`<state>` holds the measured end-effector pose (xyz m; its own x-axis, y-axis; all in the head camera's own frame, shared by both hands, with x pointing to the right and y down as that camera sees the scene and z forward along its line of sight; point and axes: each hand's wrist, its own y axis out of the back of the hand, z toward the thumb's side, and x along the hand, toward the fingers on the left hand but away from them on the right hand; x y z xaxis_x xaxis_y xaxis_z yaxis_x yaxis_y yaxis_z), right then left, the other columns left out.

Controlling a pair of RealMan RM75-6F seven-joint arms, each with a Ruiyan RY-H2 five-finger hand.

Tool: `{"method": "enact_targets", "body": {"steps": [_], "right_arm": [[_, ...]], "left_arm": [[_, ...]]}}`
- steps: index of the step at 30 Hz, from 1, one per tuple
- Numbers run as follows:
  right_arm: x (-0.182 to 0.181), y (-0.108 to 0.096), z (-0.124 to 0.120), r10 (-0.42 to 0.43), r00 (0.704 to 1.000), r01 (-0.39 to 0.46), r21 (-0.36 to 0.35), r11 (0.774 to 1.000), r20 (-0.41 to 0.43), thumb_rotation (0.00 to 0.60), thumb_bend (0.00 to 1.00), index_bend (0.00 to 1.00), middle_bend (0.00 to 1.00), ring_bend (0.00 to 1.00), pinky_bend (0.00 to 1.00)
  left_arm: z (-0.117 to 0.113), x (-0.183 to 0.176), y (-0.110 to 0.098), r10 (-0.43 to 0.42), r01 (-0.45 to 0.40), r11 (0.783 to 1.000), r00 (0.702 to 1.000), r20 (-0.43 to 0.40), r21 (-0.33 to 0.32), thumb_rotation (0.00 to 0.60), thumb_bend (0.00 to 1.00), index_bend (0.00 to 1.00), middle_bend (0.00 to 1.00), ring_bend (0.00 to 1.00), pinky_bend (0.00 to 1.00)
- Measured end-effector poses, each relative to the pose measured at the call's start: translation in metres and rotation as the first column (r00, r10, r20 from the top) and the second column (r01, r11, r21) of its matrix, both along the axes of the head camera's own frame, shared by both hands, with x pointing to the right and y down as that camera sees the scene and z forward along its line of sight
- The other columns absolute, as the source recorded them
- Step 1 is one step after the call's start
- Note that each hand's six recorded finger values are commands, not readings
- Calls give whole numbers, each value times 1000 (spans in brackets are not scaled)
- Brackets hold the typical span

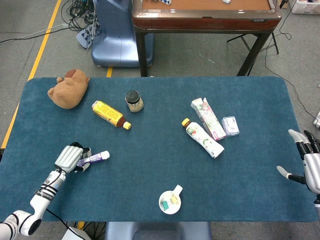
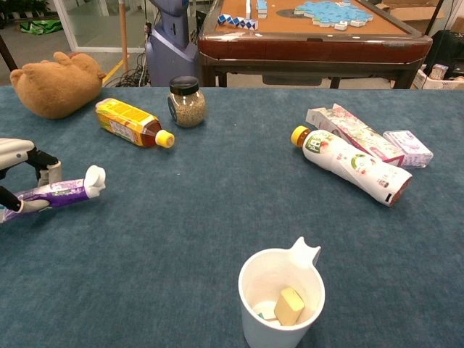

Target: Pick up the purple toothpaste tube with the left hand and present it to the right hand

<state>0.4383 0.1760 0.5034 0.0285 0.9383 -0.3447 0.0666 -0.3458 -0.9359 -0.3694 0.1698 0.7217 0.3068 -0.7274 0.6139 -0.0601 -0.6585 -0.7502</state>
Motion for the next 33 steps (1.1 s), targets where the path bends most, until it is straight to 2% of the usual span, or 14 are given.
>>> {"method": "enact_targets", "body": {"steps": [7,12,15,20,28,33], "right_arm": [[-32,-11,-5,-106,991,107,-16,994,83,600,161,34,171,75,148],[-68,-24,-9,-226,962,230,-10,973,151,600,212,130,170,45,142],[-93,-33,-11,-301,934,306,3,952,191,600,214,171,158,8,118],[-138,-44,-13,-424,870,434,17,901,250,597,213,230,143,0,78],[-206,-54,-6,-562,772,578,40,815,295,480,212,245,102,0,5],[-233,-55,1,-603,742,619,46,784,292,461,210,251,87,0,0]], "left_arm": [[-19,20,-31,48,-45,999,993,-104,30,600,466,547,645,395,238],[-37,51,-51,99,-92,995,974,-204,43,600,469,551,651,395,238],[-44,69,-58,121,-116,993,959,-256,33,600,469,551,651,395,238],[-54,100,-65,168,-173,985,933,-318,12,600,468,550,651,395,238],[-67,136,-75,194,-213,977,897,-397,-3,600,469,551,651,395,238],[-69,151,-81,201,-226,974,886,-418,-11,600,469,550,652,395,238]]}}
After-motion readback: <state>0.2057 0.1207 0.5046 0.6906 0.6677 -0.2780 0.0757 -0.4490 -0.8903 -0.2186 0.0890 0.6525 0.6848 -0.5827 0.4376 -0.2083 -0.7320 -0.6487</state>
